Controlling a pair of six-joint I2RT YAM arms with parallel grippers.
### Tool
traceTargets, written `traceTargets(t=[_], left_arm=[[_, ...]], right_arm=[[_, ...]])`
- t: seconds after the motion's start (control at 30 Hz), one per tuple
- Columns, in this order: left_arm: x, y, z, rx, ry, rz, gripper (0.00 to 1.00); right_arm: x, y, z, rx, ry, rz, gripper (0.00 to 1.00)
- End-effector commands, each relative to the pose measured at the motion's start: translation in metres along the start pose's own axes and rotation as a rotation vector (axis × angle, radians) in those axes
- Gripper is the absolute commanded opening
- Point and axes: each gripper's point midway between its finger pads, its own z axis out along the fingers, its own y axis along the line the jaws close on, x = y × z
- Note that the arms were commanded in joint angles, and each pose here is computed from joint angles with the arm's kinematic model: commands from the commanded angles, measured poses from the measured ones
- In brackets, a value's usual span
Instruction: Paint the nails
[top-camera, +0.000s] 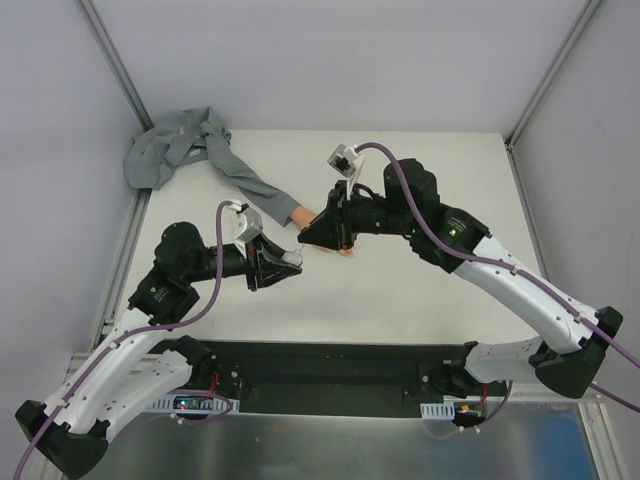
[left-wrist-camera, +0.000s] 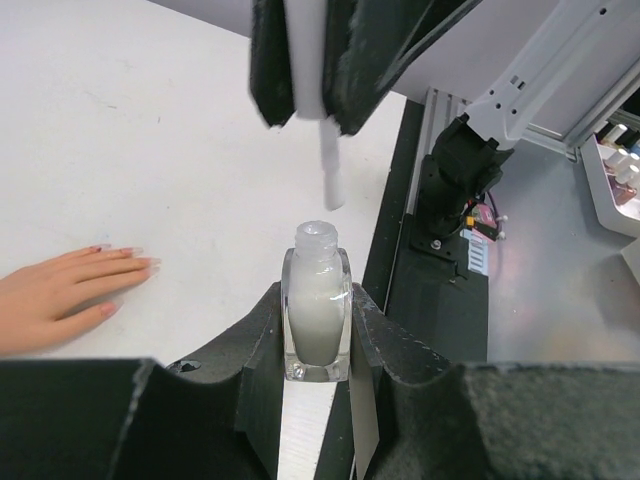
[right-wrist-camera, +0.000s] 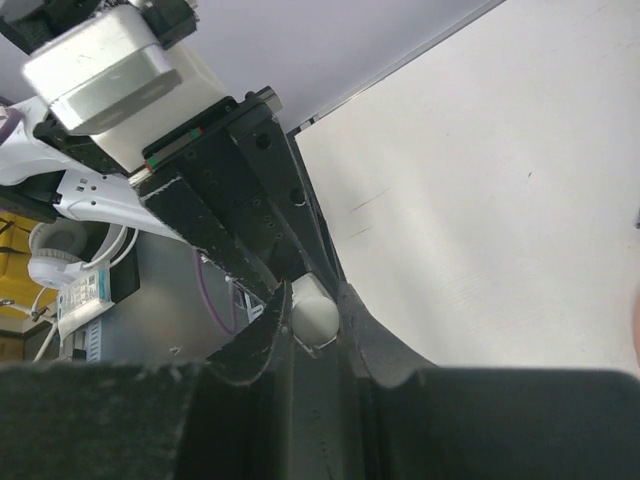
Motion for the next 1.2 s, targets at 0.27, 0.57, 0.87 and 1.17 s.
traceTargets(t=[0.27,0.57,0.87,1.17], left_arm=[[-0.012,0.012,-0.003,-0.081,-0.039,0.051,0.00],[-0.032,0.043,-0.016,-0.301,-0.111,0.096,0.00],[-0.045,0.094,-0.007,-0.479,-0.088,0.120,0.00],[-0.061,0.139,0.013,-0.471,-0.135,0.120,0.00]], right_arm=[[-0.038,0.020,-0.035,0.027,-0.156,-0.025,0.00],[-0.010,-0.065,-0.053,0.346,-0.195,0.079,0.00],[0.054,-0.171,-0.046,0.565,-0.141,0.186,0.00],[0.106,-0.237,-0.019,0.637,-0.042,0.236,0.00]])
